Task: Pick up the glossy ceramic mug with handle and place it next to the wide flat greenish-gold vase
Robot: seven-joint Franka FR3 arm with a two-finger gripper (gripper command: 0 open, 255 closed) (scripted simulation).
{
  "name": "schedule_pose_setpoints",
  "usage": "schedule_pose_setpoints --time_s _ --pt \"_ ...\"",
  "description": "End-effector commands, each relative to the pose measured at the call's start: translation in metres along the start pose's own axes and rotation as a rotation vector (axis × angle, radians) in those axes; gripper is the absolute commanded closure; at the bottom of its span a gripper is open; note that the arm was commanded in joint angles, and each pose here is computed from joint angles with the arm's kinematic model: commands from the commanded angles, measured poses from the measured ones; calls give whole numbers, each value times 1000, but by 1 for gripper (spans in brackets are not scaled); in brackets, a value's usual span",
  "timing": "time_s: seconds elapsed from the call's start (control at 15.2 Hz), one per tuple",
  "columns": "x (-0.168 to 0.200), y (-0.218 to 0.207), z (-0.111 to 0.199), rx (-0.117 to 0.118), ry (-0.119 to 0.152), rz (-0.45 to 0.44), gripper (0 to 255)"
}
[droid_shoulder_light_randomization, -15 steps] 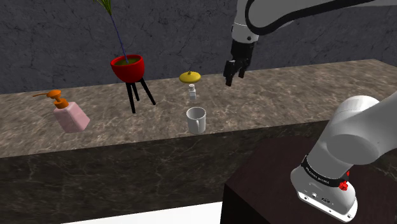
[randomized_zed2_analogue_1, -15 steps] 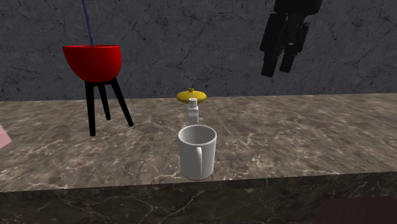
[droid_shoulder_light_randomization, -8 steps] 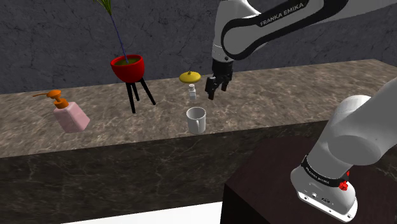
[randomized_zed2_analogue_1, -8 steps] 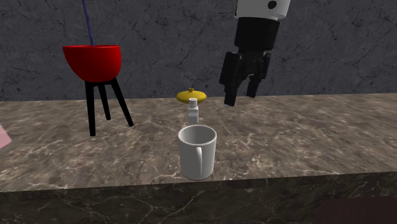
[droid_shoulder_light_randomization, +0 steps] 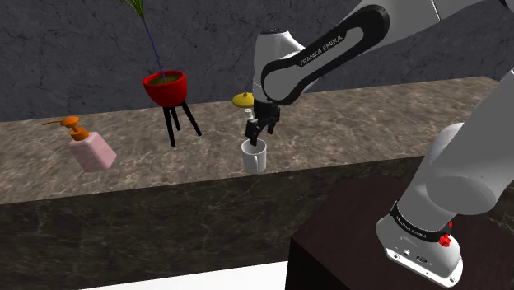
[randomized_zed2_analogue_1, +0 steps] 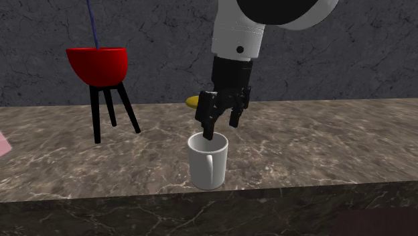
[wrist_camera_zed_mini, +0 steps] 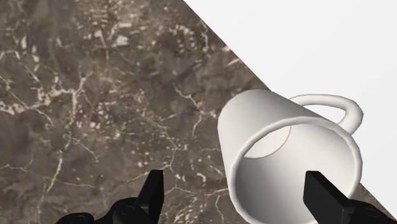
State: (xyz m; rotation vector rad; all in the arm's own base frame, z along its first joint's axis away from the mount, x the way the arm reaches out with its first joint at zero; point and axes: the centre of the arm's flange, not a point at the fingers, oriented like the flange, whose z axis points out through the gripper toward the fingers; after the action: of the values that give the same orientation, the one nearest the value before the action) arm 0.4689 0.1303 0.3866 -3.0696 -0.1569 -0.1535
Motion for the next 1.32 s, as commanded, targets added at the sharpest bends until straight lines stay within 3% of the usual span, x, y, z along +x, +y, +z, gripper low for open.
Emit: schedule_pose_setpoints --time_s 0.0,0.33,0.86,0.92,1.25 --pt "3 -2 11 1 1 0 0" --pt "3 -2 41 1 1 0 0" --pt "3 -2 41 1 1 0 0" --pt "3 -2 41 1 1 0 255" --pt "3 -2 41 1 1 0 255"
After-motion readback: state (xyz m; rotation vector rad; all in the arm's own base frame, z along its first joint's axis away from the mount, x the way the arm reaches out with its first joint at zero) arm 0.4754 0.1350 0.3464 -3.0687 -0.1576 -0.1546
